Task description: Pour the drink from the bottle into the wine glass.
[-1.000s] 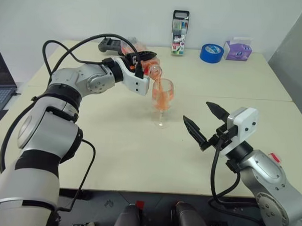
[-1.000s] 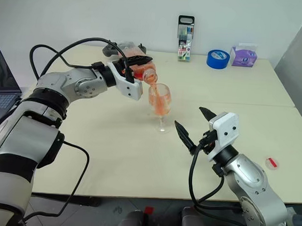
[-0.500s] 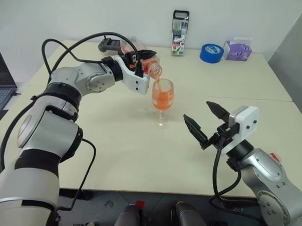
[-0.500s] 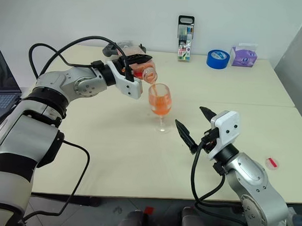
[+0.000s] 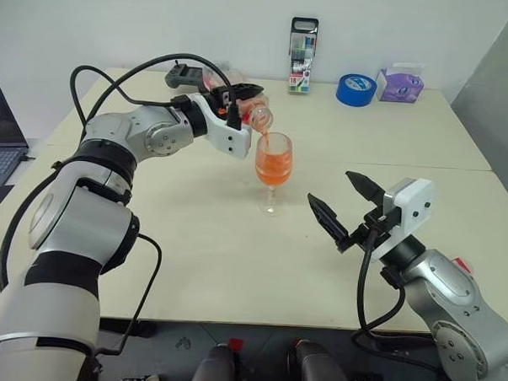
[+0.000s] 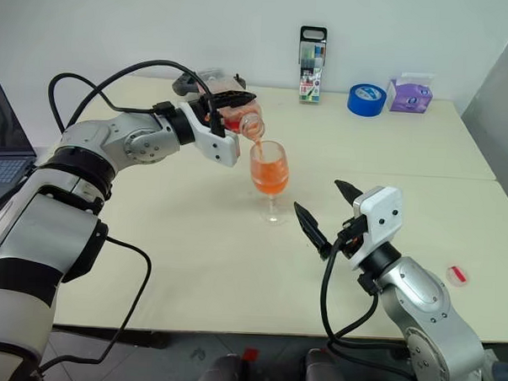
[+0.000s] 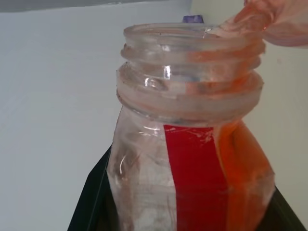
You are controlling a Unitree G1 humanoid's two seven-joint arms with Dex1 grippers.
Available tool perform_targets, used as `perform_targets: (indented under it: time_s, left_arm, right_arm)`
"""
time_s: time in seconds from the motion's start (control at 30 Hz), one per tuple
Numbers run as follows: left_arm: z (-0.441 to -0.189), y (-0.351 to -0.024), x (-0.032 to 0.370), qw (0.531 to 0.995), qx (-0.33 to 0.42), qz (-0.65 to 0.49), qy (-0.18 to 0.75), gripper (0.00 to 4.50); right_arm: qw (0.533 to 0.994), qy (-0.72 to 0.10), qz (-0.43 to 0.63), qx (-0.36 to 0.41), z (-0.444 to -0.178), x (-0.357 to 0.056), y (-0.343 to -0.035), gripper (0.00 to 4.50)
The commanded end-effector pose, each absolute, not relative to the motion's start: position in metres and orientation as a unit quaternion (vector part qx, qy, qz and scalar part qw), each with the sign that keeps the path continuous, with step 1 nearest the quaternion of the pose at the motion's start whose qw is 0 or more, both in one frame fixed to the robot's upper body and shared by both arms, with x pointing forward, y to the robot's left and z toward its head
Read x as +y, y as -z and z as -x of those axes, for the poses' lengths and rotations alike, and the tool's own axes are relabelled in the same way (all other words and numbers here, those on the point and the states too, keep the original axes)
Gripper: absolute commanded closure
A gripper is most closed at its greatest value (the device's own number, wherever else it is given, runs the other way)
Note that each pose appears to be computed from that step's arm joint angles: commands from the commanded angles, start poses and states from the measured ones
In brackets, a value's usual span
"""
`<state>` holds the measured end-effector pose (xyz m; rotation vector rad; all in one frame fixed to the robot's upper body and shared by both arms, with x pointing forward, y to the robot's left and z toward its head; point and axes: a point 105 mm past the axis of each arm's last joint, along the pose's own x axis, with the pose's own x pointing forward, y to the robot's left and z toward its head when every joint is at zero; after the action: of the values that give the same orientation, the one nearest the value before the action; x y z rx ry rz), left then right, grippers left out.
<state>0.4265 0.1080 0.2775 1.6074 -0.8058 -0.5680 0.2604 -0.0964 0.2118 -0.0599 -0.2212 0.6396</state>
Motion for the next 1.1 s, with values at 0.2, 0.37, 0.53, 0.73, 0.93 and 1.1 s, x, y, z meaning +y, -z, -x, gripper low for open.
perform_targets:
  time_s: [0.2, 0.37, 0.53, 0.73, 0.93, 1.1]
  left_arm:
    - [-0.424, -0.328, 0.116, 0.738, -0.353, -0.519, 0.247, 2.81]
    - [-0.434, -0.324, 0.159, 0.84, -0.285, -0.388, 0.249, 2.81]
    - [-0.438, -0.312, 0.209, 0.924, -0.234, -0.204, 0.224, 2.82]
    - [-0.433, -0.271, 0.261, 0.971, -0.172, -0.097, 0.133, 2.82]
    - [-0.424, -0.236, 0.282, 0.987, -0.134, -0.054, 0.076, 2.82]
    - [-0.418, -0.222, 0.286, 0.99, -0.119, -0.056, 0.059, 2.82]
  right_arm:
    - [0.932, -0.334, 0.011, -0.139, -0.258, -0.09, -0.23, 0.0]
    - [0.916, -0.367, -0.003, -0.161, -0.256, -0.083, -0.253, 0.0]
    - [0.896, -0.423, 0.027, -0.132, -0.257, -0.07, -0.272, 0.0]
    - [0.882, -0.458, 0.078, -0.083, -0.271, -0.043, -0.288, 0.0]
    - [0.872, -0.481, 0.09, -0.028, -0.281, -0.025, -0.283, 0.0]
    - [0.87, -0.483, 0.094, -0.019, -0.285, -0.024, -0.283, 0.0]
